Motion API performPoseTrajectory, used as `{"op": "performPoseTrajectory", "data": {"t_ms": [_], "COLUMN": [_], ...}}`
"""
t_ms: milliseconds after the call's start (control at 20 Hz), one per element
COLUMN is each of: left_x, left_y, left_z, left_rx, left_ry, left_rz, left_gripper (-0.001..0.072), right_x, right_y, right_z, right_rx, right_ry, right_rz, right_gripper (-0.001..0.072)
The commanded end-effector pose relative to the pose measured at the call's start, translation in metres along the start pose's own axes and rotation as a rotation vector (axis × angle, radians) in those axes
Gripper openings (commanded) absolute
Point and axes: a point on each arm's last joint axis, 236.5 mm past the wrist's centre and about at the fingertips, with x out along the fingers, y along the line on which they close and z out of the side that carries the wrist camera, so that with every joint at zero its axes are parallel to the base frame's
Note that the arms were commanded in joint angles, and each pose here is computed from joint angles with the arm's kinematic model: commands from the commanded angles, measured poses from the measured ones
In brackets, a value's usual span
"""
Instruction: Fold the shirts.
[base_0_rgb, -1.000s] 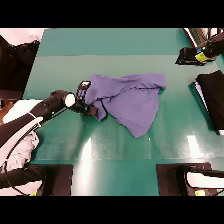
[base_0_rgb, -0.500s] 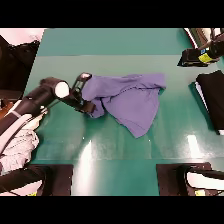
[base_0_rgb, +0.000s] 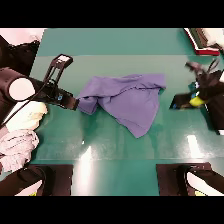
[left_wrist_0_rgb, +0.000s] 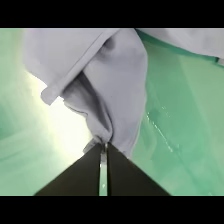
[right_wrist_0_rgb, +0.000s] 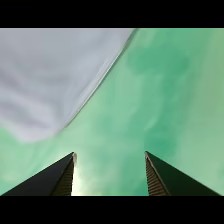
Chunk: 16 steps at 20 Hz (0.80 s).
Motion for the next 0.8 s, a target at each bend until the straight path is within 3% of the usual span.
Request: {"op": "performPoseTrajectory", "data": {"t_ms": [0,400,500,750], "left_x": [-0.007,-0.007,-0.007,-0.007], "left_y": [0.002,-0.001,-0.002,-0.002], "left_z": [-0.001,-0.002,-0.002,-0.004], "left_rx": [-0.017,-0.021,-0.021,-0.021], "left_ry": [-0.008,-0.003,-0.003,0.006], "left_rz": [0.007,-0.006,-0.007,-0.008], "left_gripper": [0.0032,0.0032,0.0032,0.0032], "right_x": [0.059,0.118,0.119,0.139], "right_y": [0.029,0.054,0.058,0.056], "right_z": [-0.048,-0.057,-0.054,-0.062], "right_rx": [0.106,0.204,0.19,0.238], "right_ry": [0.071,0.009,-0.007,0.072], "right_rz": [0.184,0.193,0.194,0.184], "right_gripper": [0.0513,0.05,0.0451,0.0451]}}
